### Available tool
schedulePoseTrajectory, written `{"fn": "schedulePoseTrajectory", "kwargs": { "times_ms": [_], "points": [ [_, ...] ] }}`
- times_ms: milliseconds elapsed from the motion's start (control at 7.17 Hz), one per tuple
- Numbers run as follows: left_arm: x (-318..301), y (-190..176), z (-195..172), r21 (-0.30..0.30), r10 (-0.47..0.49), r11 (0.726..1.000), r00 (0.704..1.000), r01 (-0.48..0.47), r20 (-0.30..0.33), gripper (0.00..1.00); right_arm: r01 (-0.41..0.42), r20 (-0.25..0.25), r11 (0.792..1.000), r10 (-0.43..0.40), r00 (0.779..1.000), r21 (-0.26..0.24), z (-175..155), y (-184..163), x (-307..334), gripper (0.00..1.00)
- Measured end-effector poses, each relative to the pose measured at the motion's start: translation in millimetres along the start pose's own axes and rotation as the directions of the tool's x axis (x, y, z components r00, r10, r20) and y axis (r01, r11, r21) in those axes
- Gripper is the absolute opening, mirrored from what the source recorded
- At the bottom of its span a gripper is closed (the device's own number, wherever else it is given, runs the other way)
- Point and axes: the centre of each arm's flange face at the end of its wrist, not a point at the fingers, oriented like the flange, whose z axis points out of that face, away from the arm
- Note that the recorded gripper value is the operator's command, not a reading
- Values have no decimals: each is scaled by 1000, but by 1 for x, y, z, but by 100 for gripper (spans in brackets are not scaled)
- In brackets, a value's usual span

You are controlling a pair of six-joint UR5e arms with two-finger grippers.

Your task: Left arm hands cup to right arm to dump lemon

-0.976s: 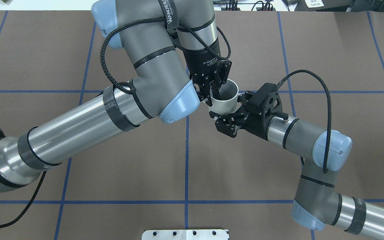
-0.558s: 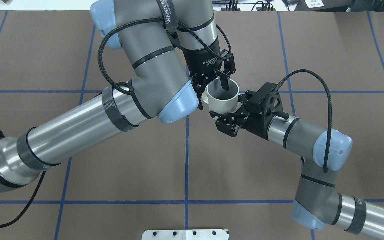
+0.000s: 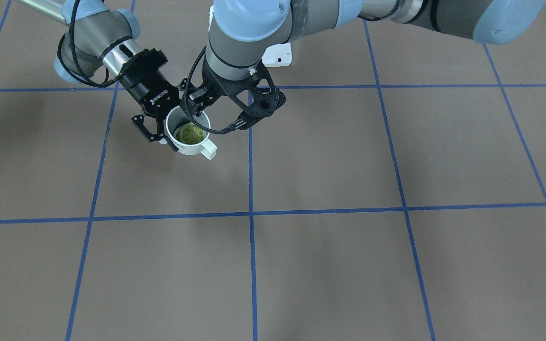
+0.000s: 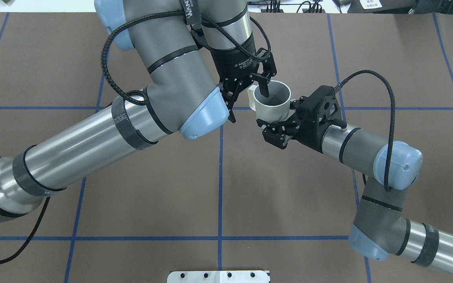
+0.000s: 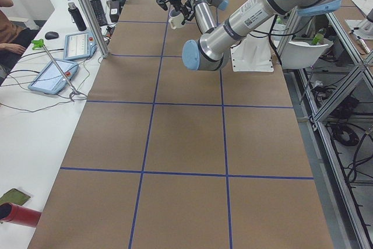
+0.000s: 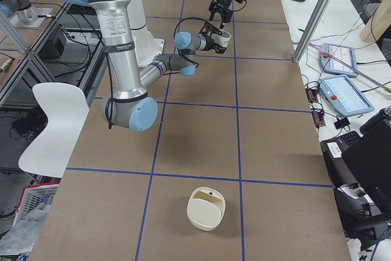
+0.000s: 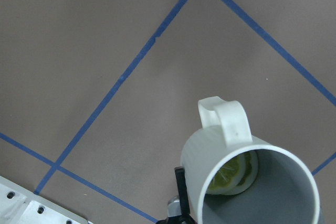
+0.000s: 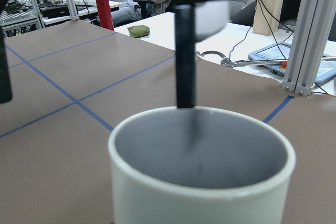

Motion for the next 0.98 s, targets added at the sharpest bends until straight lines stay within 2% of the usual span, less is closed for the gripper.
{"fn": "schedulePoseTrajectory", "kwargs": {
  "times_ms": [279, 418, 558, 697, 976],
  "points": [
    [-1, -6, -5, 9, -4, 1000, 1000, 4, -7, 100, 10, -120, 1000, -11, 993, -11, -18, 0, 66, 25],
    [-1, -6, -7, 11, -4, 1000, 1000, 4, -9, 100, 12, -188, 1000, -17, 982, -27, -30, 1, 101, 23],
    [-2, -5, -8, 13, -2, 1000, 1000, 2, -12, 100, 12, -270, 999, -22, 963, -42, -48, 8, 139, 13],
    [-3, -3, -11, 13, 2, 1000, 1000, -2, -16, 100, 11, -363, 999, -29, 931, -51, -72, 19, 176, 8],
    [-5, 3, -17, 11, 9, 1000, 1000, -9, -26, 100, -33, -507, 998, -1, 862, -58, -121, 43, 238, 8]
  ]
}}
